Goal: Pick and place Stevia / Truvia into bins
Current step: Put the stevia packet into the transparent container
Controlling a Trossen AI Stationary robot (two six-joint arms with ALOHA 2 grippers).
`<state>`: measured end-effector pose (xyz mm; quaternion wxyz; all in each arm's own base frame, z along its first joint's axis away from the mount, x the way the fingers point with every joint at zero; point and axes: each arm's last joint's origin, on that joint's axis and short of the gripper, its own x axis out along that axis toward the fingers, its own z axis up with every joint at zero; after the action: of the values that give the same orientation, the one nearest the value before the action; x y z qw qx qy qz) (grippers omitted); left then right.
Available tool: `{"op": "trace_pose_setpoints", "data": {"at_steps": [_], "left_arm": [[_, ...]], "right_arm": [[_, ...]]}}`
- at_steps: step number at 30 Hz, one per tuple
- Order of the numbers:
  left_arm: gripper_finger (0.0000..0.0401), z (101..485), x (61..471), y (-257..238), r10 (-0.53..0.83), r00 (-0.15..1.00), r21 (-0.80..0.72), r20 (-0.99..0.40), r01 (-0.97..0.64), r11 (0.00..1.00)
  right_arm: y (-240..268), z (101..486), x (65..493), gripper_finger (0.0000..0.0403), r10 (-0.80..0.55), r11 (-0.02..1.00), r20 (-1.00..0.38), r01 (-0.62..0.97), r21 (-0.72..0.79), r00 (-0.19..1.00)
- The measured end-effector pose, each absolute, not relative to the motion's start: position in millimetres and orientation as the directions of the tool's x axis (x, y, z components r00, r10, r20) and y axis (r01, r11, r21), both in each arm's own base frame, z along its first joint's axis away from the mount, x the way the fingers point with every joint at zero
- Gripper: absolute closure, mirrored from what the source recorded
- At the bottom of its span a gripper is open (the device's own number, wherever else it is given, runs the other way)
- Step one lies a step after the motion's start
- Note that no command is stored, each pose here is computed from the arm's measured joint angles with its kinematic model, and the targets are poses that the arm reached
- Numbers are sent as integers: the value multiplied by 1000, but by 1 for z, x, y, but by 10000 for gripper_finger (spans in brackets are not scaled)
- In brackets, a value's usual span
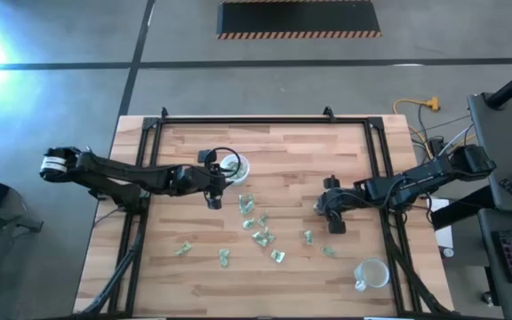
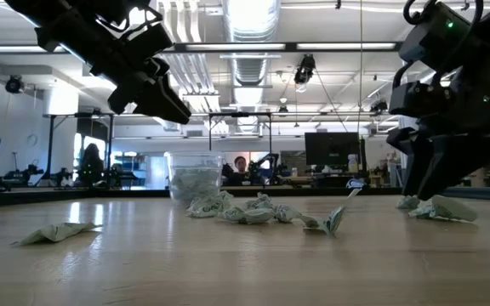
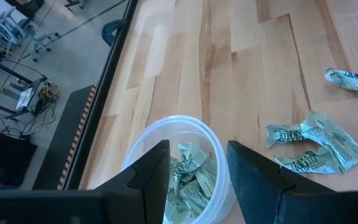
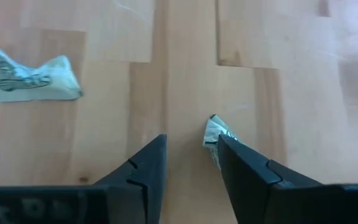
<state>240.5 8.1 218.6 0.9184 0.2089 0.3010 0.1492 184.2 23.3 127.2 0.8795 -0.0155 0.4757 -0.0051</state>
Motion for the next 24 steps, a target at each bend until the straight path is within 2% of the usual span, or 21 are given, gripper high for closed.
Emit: {"op": "trace_pose_setpoints", "data": {"at_steps": [5, 12, 24], "left_arm": [[257, 219, 240, 8, 400, 774, 473, -491, -148, 868], [257, 219, 241, 8, 399, 774, 473, -491, -148, 868], [257, 219, 241, 8, 399, 775, 473, -491, -147, 869]], "right_arm": [[22, 126, 183, 264, -58, 998, -836, 13, -61, 546], [20, 125, 183, 287, -129, 992, -821, 57, -117, 557], [20, 124, 182, 308, -134, 991, -817, 61, -120, 560]]}}
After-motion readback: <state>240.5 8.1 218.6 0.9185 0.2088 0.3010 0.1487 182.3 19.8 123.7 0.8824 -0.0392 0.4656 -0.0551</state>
